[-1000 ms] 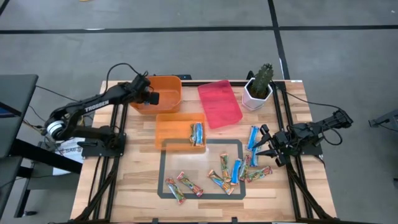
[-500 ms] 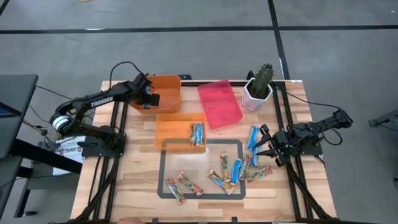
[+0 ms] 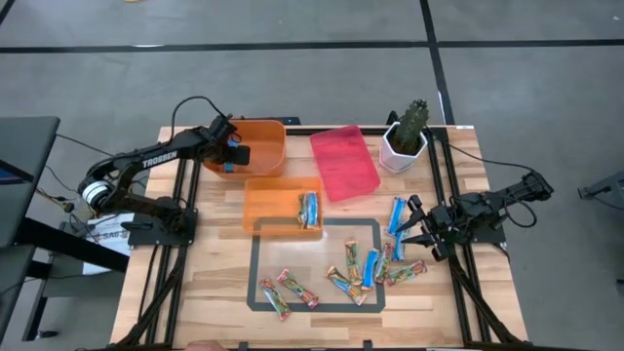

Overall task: Pick and place Granola Bars by type
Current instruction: Put the blue granola bar into the top orange bin, then put the red granola bar into the red bin

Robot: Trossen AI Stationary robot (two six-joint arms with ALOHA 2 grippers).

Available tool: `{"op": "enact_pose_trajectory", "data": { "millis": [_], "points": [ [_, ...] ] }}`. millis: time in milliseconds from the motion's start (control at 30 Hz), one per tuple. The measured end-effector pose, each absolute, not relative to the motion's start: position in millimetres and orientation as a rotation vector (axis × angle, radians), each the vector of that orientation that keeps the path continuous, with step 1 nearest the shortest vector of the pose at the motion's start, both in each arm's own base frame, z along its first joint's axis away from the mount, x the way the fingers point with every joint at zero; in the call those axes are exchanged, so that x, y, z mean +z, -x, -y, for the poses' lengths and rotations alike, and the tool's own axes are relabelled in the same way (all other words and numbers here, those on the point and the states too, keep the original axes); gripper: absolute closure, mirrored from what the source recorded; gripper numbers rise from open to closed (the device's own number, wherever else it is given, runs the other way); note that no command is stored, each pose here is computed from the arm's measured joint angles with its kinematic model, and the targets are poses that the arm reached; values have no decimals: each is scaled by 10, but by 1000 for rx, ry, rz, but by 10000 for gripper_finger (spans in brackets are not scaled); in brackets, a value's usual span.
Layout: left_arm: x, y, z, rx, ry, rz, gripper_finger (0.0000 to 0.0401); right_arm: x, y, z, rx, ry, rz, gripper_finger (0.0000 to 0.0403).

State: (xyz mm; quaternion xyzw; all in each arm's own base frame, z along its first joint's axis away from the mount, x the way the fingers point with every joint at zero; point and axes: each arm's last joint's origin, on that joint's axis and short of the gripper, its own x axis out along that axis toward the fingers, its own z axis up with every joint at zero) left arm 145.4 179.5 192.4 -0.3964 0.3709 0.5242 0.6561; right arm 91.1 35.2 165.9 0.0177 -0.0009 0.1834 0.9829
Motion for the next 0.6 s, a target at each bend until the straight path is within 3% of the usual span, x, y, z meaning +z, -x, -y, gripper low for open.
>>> {"op": "enact_pose_trajectory", "data": {
  "millis": [233, 600],
  "points": [
    [2002, -1485, -1827, 1160, 868, -833, 294, 1658, -912, -352, 369, -36, 1, 268],
    [2266, -1558, -1895, 1125, 788, -771, 292, 1659, -911, -352, 369, -36, 2, 269]
  ]
}}
